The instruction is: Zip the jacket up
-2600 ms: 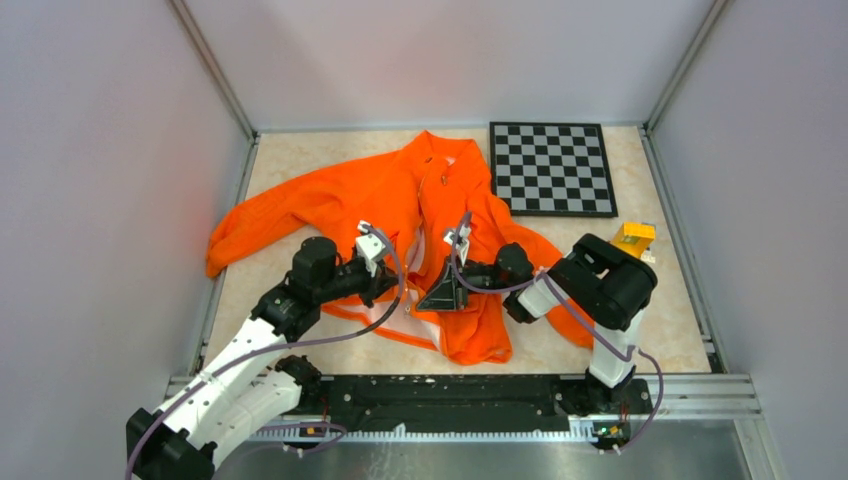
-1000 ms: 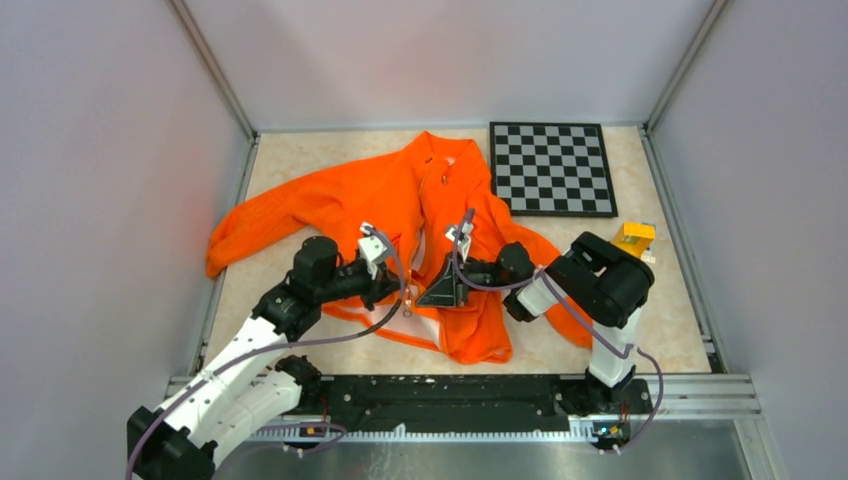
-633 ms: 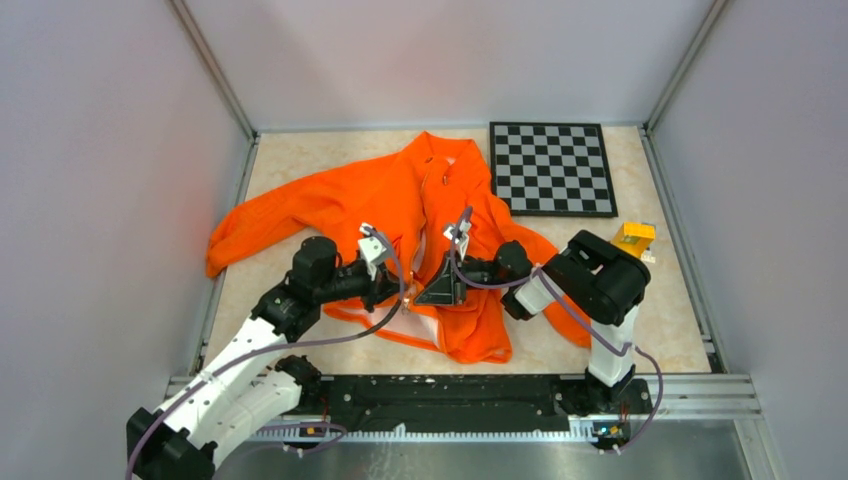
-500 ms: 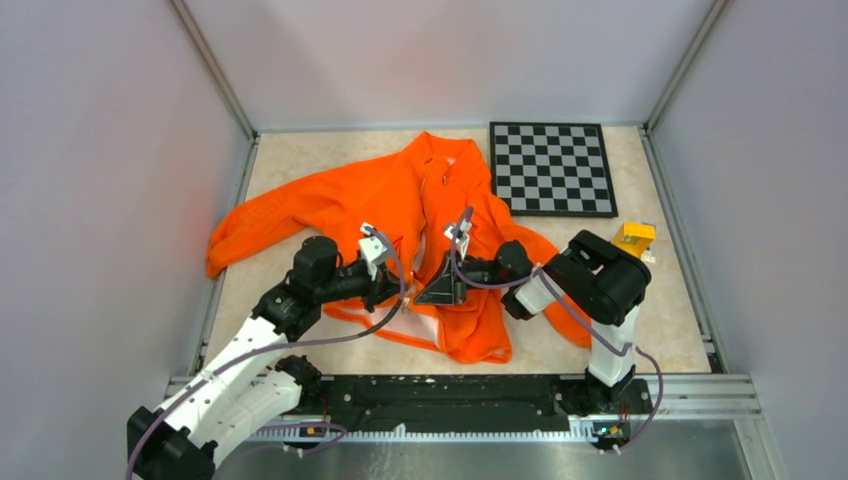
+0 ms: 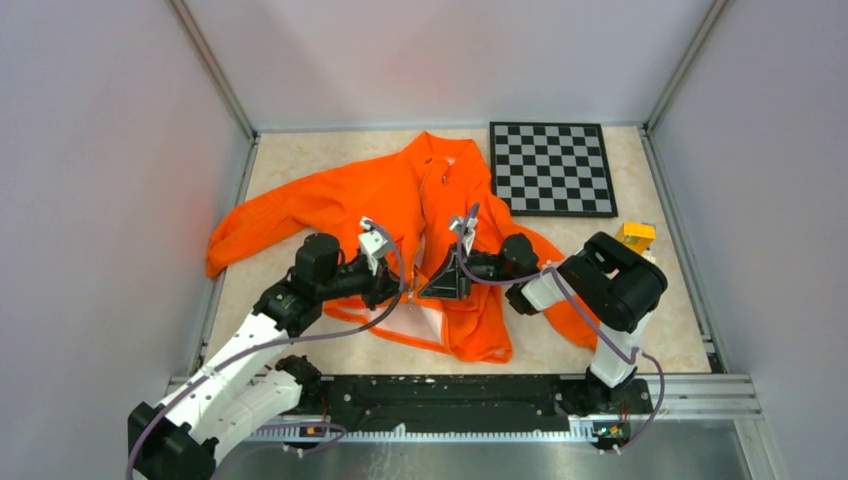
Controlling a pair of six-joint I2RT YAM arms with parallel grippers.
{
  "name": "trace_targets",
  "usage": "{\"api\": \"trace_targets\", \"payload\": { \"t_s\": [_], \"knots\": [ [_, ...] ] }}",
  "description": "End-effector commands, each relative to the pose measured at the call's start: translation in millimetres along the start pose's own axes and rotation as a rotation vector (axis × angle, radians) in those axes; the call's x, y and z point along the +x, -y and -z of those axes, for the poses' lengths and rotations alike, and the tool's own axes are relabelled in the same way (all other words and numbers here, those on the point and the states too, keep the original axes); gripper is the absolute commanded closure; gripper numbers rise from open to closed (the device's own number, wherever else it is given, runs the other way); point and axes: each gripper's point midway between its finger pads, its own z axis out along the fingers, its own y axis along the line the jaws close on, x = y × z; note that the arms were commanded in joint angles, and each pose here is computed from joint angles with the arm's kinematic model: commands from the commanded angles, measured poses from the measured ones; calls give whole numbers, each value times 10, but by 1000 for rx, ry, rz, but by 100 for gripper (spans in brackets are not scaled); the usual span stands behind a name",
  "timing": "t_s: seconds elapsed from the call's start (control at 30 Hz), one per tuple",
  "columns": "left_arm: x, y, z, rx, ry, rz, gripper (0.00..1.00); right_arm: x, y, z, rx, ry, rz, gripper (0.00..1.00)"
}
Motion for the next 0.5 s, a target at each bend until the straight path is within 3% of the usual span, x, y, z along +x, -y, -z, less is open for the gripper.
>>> {"api": "trace_targets", "payload": {
  "t_s": [0.0,0.17,0.47],
  "knots": [
    [-285,28,55,-32,60,97,79,-258,-147,-21,-67,53,150,100],
    [-415,20,57,-73,106,271,48,-247,-145,-30,-85,59,135,100],
    [-71,-126,176,-277,53,629,34,-240,-149,-23,-85,65,128,100]
  ]
}}
